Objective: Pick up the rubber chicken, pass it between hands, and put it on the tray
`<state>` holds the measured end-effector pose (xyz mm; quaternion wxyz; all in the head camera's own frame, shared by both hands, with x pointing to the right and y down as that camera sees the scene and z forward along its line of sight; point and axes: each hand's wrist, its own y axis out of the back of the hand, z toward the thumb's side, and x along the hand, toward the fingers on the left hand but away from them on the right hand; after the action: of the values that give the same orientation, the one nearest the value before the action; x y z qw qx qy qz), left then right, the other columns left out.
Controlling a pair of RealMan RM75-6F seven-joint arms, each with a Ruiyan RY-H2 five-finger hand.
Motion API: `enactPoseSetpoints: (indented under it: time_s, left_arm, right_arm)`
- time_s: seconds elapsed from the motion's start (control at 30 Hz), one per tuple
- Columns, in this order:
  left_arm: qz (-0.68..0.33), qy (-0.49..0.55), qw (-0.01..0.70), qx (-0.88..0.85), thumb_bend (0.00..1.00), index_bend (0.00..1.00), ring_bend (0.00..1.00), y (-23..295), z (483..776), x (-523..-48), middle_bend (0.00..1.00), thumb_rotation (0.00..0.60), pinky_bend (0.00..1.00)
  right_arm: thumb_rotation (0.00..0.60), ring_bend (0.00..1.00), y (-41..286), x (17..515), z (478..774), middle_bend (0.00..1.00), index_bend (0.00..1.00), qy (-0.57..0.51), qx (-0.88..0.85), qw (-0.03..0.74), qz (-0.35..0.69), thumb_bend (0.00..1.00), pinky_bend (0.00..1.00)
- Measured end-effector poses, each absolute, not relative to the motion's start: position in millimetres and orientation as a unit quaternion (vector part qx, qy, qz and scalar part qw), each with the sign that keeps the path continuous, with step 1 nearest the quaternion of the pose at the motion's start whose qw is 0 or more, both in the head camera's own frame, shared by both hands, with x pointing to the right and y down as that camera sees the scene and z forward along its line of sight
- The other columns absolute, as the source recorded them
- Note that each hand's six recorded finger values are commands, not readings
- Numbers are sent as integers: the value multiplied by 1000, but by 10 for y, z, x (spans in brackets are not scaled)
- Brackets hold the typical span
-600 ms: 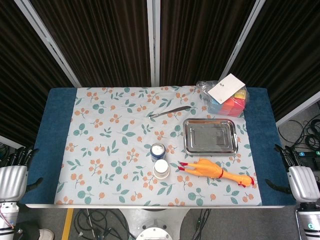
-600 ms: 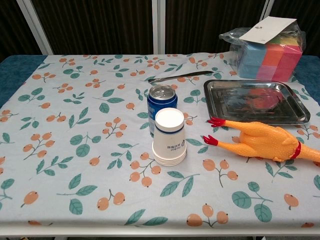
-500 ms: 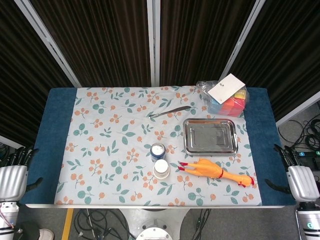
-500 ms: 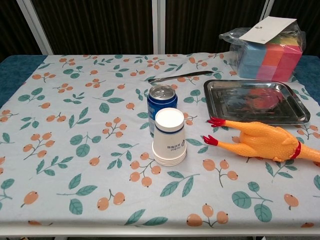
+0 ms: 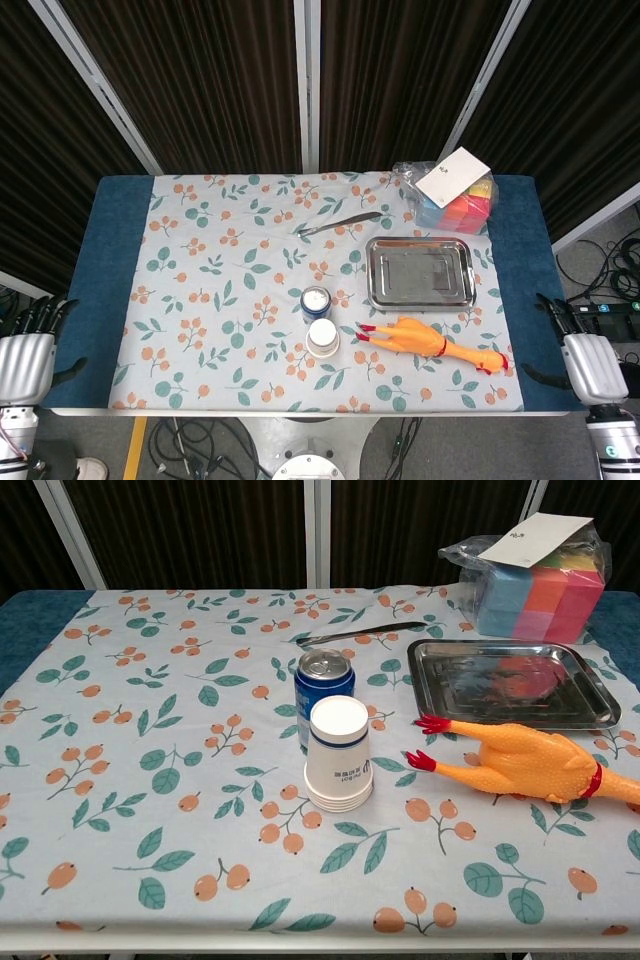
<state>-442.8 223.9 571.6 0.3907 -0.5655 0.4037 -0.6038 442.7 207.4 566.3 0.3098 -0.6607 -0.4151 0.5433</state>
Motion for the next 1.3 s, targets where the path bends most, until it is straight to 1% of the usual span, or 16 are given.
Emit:
enactPoseSetpoints:
  time_s: [0.17, 0.4, 0.47, 0.63, 0.93, 1.17, 1.23, 1.3]
  left_arm:
    - [-604, 405, 388, -567, 136, 230, 136, 2268, 5719, -4446, 224, 600, 209]
    - [-608, 404, 381, -567, 136, 230, 136, 2294, 5759, -4499, 224, 600, 209]
    - [-609, 404, 380, -568, 136, 230, 136, 2296, 5773, -4502, 224, 600, 209]
    - [-611, 402, 377, -568, 136, 230, 136, 2293, 5801, -4524, 223, 600, 209]
    - [-613, 403, 372, -569, 137, 230, 136, 2301, 5829, -4554, 223, 600, 209]
    - [-615, 404, 368, -569, 136, 230, 136, 2315, 5838, -4587, 223, 600, 209]
    - [-614, 406, 367, -568, 137, 230, 136, 2316, 5831, -4595, 223, 600, 209]
    - [-613, 408, 368, -568, 136, 230, 136, 2316, 5824, -4601, 223, 600, 209]
  right_arm:
    - [600, 126, 2093, 4289, 5882, 221, 60, -367, -672, 302, 569, 24, 271]
    - [600, 177, 2114, 4063, 6335, 288, 216, -325, -688, 269, 591, 26, 315]
    - [600, 187, 2114, 4011, 6477, 304, 244, -315, -690, 263, 596, 27, 326]
    - [600, 212, 2094, 3920, 6710, 345, 303, -302, -698, 251, 599, 56, 340]
    - [600, 256, 2076, 3719, 6978, 393, 355, -271, -710, 253, 599, 83, 367]
    - [600, 320, 2070, 3597, 7126, 451, 439, -261, -717, 249, 596, 103, 446]
    - [600, 348, 2059, 3573, 7153, 476, 477, -260, -717, 250, 596, 122, 490]
    - [600, 390, 2036, 3568, 7158, 509, 525, -264, -715, 251, 596, 164, 556]
